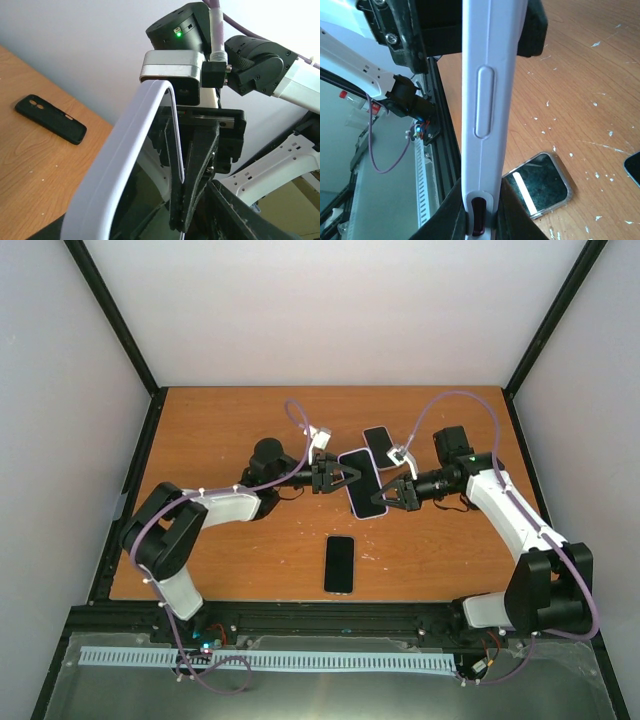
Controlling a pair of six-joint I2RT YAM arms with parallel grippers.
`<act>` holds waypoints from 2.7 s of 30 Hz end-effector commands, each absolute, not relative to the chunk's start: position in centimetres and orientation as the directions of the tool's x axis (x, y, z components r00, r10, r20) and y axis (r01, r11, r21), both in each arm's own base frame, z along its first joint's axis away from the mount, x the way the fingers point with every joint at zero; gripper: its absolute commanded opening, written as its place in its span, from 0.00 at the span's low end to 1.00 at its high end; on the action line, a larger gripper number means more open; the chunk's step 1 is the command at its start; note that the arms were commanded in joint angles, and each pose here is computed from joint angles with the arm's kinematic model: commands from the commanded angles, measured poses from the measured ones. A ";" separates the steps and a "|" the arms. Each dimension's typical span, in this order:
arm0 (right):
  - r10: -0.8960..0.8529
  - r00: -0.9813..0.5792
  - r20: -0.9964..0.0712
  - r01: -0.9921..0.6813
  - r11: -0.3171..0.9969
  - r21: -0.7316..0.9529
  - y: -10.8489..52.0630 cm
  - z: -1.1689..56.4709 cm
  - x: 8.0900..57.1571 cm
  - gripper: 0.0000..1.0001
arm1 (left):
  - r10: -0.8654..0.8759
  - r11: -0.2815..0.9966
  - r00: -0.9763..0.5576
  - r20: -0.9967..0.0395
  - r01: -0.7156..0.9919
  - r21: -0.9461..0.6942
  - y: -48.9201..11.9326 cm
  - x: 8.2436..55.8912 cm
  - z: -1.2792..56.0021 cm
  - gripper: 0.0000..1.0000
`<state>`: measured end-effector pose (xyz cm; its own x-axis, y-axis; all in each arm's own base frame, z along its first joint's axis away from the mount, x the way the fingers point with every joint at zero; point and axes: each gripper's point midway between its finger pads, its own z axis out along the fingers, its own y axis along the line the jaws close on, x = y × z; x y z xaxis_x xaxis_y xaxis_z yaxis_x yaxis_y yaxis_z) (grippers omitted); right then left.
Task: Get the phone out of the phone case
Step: Adjust the phone, then remove the phone case from the phone.
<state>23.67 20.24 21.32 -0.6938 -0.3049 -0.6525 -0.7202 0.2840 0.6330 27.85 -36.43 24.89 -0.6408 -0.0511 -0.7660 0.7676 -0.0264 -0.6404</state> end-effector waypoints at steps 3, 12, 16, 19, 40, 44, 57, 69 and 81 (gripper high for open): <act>-0.280 -0.681 -0.677 -0.732 0.213 0.647 20.8 22.3 23.5 0.03 | -0.045 -0.146 -0.590 -0.806 0.802 -0.579 -36.7 26.6 26.8 0.39; -0.280 -0.695 -0.662 -0.718 0.220 0.661 20.8 21.7 23.7 0.04 | -0.027 -0.188 -0.596 -0.803 0.792 -0.581 -37.1 26.5 26.5 0.12; -0.306 -0.655 -0.691 -0.754 0.209 0.622 20.6 22.3 23.2 0.21 | -0.002 -0.214 -0.589 -0.808 0.790 -0.575 -36.9 25.9 26.9 0.09; -0.363 -0.558 -0.746 -0.826 0.161 0.539 20.3 23.1 21.8 0.38 | 0.053 -0.212 -0.596 -0.801 0.777 -0.592 -36.9 25.7 27.1 0.08; -0.494 -0.195 -0.847 -0.970 -0.027 0.240 21.0 24.0 17.2 0.40 | 0.202 -0.251 -0.591 -0.781 0.739 -0.625 -35.9 23.0 30.5 0.05; -0.512 -0.176 -0.840 -0.971 -0.050 0.234 21.3 23.6 16.7 0.42 | 0.215 -0.255 -0.590 -0.778 0.735 -0.628 -36.0 23.1 30.8 0.05; -0.545 -0.126 -0.829 -0.972 -0.099 0.212 22.5 23.1 16.0 0.29 | 0.218 -0.257 -0.586 -0.780 0.737 -0.625 -36.0 23.1 31.4 0.02; -0.573 0.035 -0.819 -0.991 -0.125 0.045 22.0 23.4 16.5 0.23 | 0.286 -0.297 -0.613 -0.737 0.675 -0.676 -36.2 22.8 30.4 0.00; -0.628 0.205 -0.750 -0.979 -0.143 -0.148 23.1 23.8 18.6 0.25 | 0.361 -0.360 -0.612 -0.703 0.604 -0.711 -35.7 21.5 30.8 0.00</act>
